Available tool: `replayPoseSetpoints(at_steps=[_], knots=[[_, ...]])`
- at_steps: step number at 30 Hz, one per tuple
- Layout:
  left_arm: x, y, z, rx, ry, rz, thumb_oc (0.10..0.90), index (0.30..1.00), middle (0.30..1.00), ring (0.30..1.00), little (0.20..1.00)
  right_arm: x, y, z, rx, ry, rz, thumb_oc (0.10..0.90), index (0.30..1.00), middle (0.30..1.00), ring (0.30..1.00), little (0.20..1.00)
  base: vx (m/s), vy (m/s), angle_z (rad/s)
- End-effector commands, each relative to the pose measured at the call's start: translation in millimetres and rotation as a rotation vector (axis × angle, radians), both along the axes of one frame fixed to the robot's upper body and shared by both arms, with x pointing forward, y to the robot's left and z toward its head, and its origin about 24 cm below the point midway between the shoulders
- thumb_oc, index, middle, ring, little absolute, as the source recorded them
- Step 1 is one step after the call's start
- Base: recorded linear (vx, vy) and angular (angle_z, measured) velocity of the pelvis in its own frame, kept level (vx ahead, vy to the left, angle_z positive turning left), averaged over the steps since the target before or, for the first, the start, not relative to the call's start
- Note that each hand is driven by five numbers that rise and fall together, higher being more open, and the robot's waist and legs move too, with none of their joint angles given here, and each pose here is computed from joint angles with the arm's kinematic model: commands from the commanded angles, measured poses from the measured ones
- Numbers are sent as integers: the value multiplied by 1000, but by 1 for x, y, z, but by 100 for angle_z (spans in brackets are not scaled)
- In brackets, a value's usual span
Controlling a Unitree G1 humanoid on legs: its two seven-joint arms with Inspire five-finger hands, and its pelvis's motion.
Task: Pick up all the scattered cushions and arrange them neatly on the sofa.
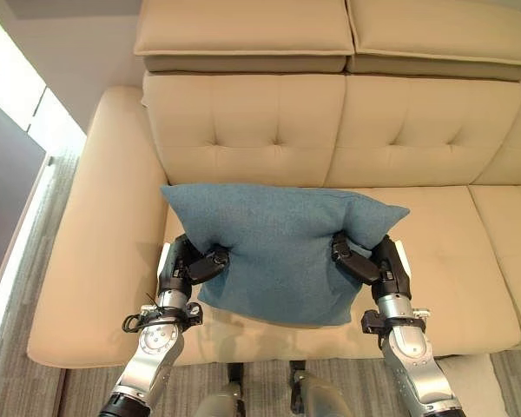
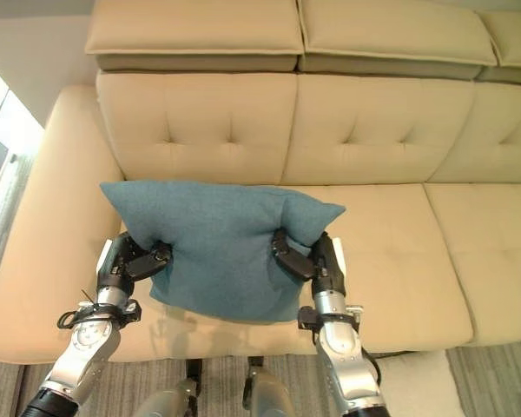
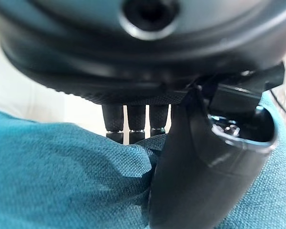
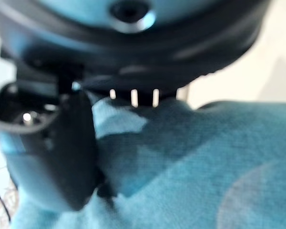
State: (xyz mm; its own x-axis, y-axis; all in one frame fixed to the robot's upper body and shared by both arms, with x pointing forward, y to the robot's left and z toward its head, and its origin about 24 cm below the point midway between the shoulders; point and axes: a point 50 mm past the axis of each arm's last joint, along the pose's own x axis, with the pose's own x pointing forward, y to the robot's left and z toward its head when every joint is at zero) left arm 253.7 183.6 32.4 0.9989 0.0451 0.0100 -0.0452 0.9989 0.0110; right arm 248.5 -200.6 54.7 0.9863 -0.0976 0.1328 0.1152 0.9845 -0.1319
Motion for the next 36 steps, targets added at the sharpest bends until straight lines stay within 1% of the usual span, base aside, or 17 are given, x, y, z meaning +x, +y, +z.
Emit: replayPoseSetpoints(at_steps=[1,5,8,11,13,15,19,20,26,27,29,31,32,33,35,36], knots=[[19,-42,75,-48,-402,-153,400,300,300,300,300,22,37,71,-39,-365,164,400,300,300,300,300,94,-89,3],[34,-37,88,16,-446,-85,400,300,300,300,300,37,42,90,-105,-420,167,400,300,300,300,300,79,-75,0],[51,-33,104,41,-494,-31,400,300,300,300,300,53,50,117,-143,-511,168,400,300,300,300,300,18,-38,12],[71,-31,132,64,-568,7,400,300,300,300,300,69,58,151,-192,-608,156,400,300,300,300,300,-27,-20,15],[84,-26,158,73,-630,39,400,300,300,300,300,80,62,182,-265,-681,138,400,300,300,300,300,-60,-20,21],[88,-25,166,68,-642,46,400,300,300,300,300,83,64,191,-284,-701,135,400,300,300,300,300,-28,-14,18],[105,-14,201,104,-697,92,400,300,300,300,300,97,67,220,-326,-746,85,400,300,300,300,300,-17,-10,6],[107,-15,209,103,-712,91,400,300,300,300,300,98,68,226,-342,-760,77,400,300,300,300,300,-14,-10,7],[121,-11,260,116,-797,161,400,300,300,300,300,110,63,259,-342,-827,-56,400,300,300,300,300,-38,-6,13],[121,-11,261,115,-799,160,400,300,300,300,300,110,63,260,-342,-829,-56,400,300,300,300,300,-33,-2,9],[125,-13,282,128,-821,179,400,300,300,300,300,114,55,274,-372,-856,-144,400,300,300,300,300,-69,-2,5],[126,-14,289,115,-833,182,400,300,300,300,300,116,51,280,-392,-863,-183,400,300,300,300,300,-50,7,5],[126,-14,289,114,-834,182,464,396,396,396,396,116,52,281,-393,-864,-183,587,580,580,580,580,-44,35,6],[126,-13,290,90,-833,178,800,900,900,900,900,118,46,286,-406,-859,-216,800,900,900,900,900,-32,39,5],[127,-9,287,97,-821,184,800,900,900,900,900,119,44,287,-414,-854,-224,800,900,900,900,900,-16,19,2],[128,-6,284,107,-804,186,800,900,900,900,900,120,38,289,-417,-844,-243,800,900,900,900,900,-2,22,7]])
